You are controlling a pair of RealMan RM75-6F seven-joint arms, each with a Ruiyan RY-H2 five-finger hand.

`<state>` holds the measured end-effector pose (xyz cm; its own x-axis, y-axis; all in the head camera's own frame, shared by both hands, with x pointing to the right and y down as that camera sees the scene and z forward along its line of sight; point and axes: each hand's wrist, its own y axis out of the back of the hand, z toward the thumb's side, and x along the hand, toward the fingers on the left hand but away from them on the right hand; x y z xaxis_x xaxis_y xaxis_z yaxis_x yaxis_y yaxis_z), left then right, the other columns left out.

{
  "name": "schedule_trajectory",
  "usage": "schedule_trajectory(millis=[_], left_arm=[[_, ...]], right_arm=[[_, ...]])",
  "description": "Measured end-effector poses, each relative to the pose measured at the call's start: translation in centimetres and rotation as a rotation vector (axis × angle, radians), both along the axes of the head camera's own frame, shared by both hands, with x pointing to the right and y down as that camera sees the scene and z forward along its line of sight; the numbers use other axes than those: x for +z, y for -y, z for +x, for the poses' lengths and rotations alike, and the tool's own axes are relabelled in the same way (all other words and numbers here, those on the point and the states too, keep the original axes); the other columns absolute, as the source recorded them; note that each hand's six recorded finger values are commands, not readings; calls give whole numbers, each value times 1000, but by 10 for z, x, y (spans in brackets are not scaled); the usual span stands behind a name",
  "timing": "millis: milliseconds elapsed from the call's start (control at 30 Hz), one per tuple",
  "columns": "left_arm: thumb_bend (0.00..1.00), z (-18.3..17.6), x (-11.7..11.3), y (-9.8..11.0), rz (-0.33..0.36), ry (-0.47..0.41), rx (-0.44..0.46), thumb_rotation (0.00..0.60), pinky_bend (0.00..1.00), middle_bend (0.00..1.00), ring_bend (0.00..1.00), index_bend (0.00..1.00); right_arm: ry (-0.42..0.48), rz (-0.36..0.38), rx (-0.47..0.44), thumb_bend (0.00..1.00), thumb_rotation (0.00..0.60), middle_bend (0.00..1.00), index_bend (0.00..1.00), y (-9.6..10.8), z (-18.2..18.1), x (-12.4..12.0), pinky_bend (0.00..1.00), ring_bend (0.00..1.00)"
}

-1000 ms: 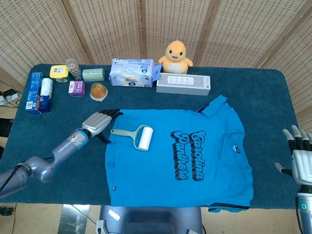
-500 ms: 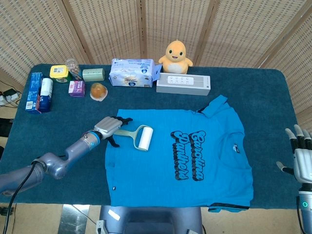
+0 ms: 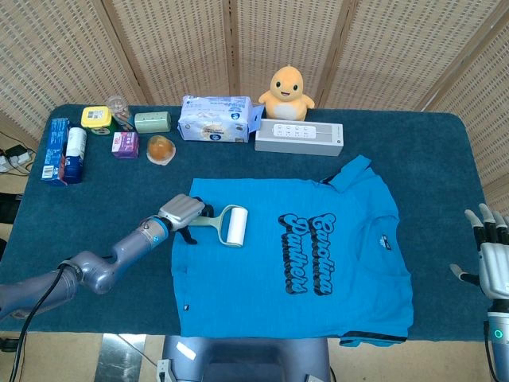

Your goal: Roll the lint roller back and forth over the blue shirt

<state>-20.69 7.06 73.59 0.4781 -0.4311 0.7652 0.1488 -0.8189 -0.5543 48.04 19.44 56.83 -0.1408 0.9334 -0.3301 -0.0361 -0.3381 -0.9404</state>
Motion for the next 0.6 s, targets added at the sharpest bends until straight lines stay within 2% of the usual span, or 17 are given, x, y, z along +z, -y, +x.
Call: schedule_trajectory(millis=[200, 367, 600], left_arm=[[64, 1, 3, -5, 2, 14, -18, 600, 280, 352, 193, 338], [81, 2, 4, -12, -15, 17, -32, 600, 346, 352, 191, 339], [92, 10, 0, -17, -16, -1, -72, 600, 361, 352, 198, 338]], right_arm=[[8, -1, 2, 0, 600, 0, 117, 0, 0, 0, 0, 0], [19, -6, 0, 0, 600, 0, 117, 0, -1, 0, 0, 0], [21, -7, -2, 0, 600, 0, 117, -1, -2, -1, 0, 0]])
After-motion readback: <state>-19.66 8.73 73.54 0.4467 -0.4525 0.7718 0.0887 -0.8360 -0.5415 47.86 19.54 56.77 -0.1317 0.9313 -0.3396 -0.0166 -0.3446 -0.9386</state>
